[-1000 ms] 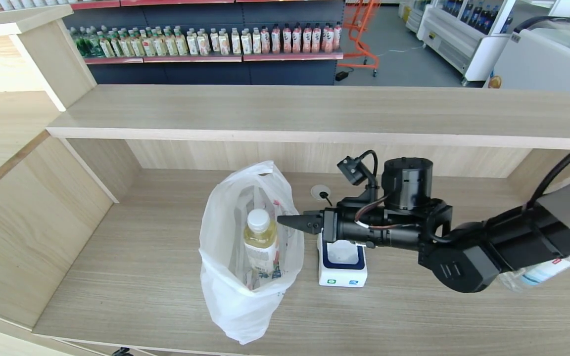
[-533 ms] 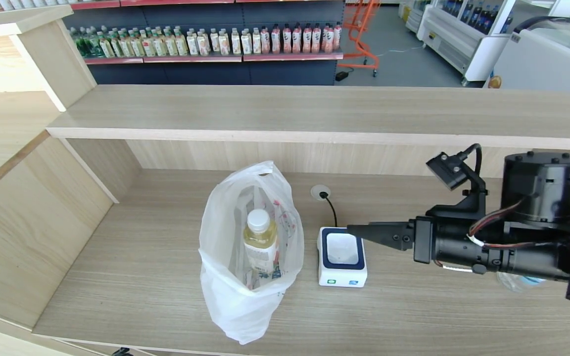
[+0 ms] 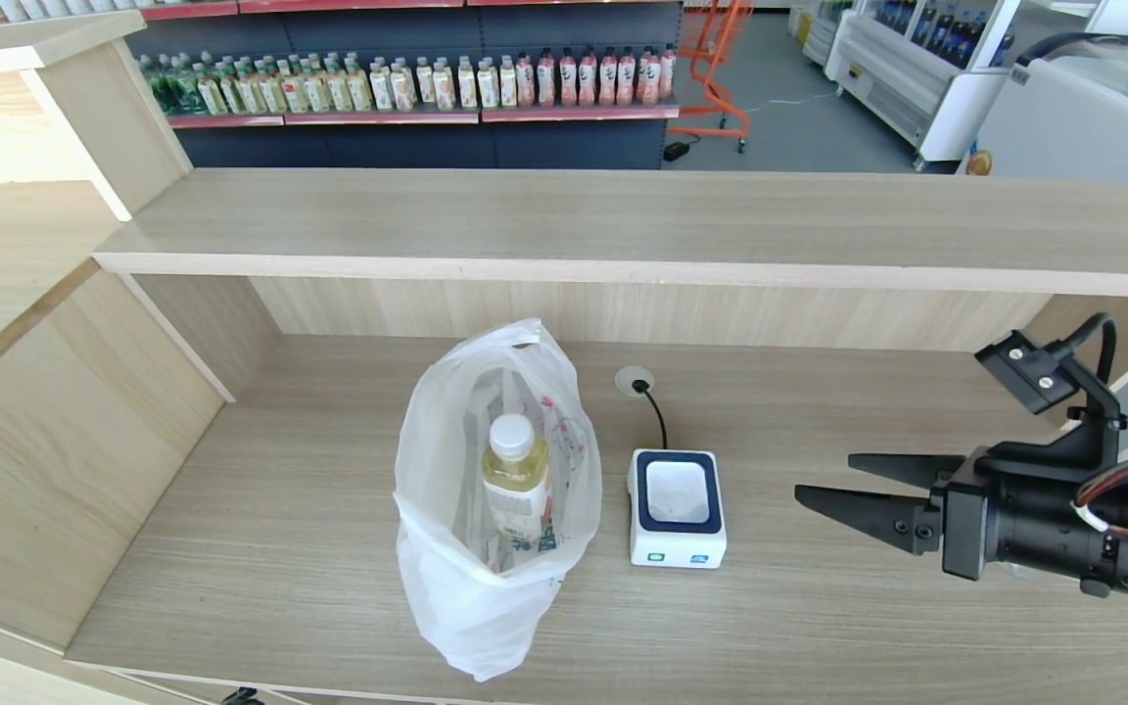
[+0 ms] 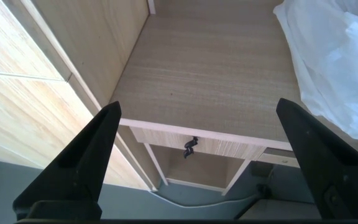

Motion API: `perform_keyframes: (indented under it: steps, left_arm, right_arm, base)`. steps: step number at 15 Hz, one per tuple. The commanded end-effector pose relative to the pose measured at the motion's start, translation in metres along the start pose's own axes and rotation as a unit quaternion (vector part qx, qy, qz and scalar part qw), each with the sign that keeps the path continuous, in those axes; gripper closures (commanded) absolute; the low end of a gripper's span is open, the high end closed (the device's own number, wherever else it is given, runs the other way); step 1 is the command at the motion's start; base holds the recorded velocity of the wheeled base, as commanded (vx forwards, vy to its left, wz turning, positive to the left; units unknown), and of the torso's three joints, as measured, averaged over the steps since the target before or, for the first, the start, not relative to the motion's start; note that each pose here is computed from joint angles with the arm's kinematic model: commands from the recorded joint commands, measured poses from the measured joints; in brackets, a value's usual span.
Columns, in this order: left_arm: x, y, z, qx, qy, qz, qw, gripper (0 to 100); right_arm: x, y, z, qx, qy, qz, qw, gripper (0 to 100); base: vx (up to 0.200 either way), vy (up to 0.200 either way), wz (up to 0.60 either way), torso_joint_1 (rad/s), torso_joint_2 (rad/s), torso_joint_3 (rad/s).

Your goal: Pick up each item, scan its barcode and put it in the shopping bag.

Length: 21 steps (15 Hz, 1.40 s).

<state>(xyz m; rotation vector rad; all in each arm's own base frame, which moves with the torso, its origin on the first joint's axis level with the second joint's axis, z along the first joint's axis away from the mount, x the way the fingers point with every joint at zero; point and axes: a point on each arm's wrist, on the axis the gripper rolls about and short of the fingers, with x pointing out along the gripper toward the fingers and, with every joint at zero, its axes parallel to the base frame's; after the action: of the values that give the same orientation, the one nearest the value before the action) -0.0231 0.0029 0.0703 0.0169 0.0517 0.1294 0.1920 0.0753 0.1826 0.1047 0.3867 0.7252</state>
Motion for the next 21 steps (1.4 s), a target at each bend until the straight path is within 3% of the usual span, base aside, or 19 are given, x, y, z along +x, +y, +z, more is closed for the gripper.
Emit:
perform_keyframes:
  steps: [1,8,12,21]
  left_arm:
    - [0.0,0.0,0.0,0.0,0.0,0.0,1.0,0]
    - [0.0,0.0,0.0,0.0,0.0,0.0,1.0,0]
    - [0.0,0.0,0.0,0.0,0.001,0.0,1.0,0]
    - [0.0,0.0,0.0,0.001,0.001,0.0,1.0,0]
  right_arm:
    - [-0.004,0.001,0.002,-0.003,-0.008,-0.001,1.0,0]
    - [-0.008,0.001,-0.003,-0.001,-0.007,-0.02,1.0,0]
    - [-0.013,0.002,-0.007,0.001,-0.005,-0.025,1.0,0]
    - [-0.018,-0.002,-0.017,0.009,0.003,-0.061,0.998,0]
  base:
    - [0.0,0.0,0.0,0.0,0.0,0.0]
    - [-0.171,0.0,0.0,0.002,0.0,0.001]
    - [0.0,0.0,0.0,0.0,0.0,0.0]
    - [0.0,-0.2,0.0,0.005,0.0,0.0]
